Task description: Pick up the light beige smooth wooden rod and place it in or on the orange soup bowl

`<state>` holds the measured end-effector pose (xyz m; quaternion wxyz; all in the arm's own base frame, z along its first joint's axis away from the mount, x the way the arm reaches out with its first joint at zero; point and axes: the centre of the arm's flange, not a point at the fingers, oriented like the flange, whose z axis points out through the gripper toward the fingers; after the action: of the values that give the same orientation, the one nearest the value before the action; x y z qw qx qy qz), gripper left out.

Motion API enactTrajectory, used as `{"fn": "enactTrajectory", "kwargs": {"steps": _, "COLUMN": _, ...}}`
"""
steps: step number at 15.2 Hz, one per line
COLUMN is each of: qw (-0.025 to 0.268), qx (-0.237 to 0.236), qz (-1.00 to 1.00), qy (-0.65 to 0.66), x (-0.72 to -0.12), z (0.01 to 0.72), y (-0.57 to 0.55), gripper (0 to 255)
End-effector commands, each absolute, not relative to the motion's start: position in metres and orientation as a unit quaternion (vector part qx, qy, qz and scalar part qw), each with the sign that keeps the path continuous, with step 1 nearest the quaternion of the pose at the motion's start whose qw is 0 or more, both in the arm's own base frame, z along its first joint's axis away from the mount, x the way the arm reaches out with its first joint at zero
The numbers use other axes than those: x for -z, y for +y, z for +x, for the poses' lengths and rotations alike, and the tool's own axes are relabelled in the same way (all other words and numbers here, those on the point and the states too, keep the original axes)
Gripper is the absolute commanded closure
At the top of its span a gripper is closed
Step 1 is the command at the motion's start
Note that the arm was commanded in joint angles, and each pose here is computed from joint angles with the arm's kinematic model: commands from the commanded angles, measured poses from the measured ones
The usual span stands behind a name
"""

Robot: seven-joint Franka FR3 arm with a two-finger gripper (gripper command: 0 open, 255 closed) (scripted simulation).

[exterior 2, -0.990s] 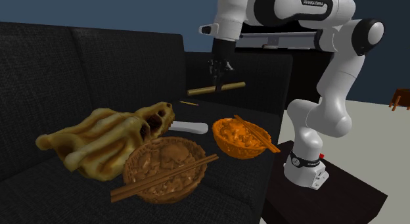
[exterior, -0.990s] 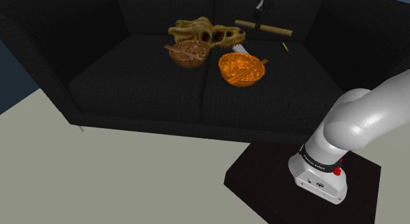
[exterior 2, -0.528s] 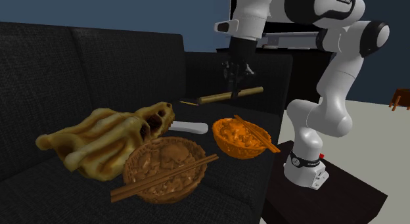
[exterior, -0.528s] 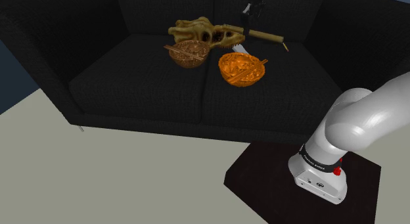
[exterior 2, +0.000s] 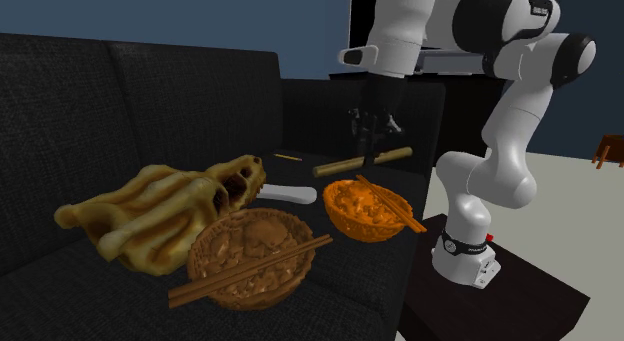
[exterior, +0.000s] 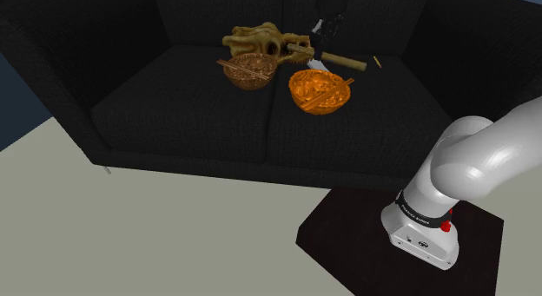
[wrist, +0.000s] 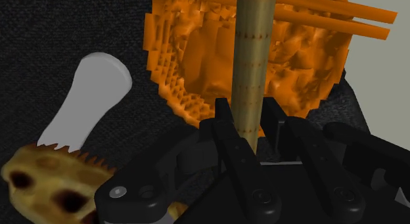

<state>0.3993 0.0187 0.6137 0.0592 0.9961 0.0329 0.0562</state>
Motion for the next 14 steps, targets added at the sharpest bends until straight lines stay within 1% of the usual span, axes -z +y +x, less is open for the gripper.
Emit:
{"fn": "enactTrajectory", "kwargs": {"steps": 1, "qw": 0.059, "qx": -0.057, "qz": 0.996, "qy": 0.033, "x": -0.603, "z": 0.398, "y": 0.019, "gripper": 255}}
{"fn": "enactTrajectory", "kwargs": {"steps": 8, "qw": 0.059, "qx": -0.057, "qz": 0.996, "qy": 0.033, "x": -0.565, "z": 0.398, "y": 0.019, "gripper": 255}}
{"fn": "enactTrajectory", "kwargs": {"steps": 14, "qw": 0.059, "qx": -0.057, "qz": 0.996, "qy": 0.033, "x": -0.565, "z": 0.398, "y": 0.019, "gripper": 255}}
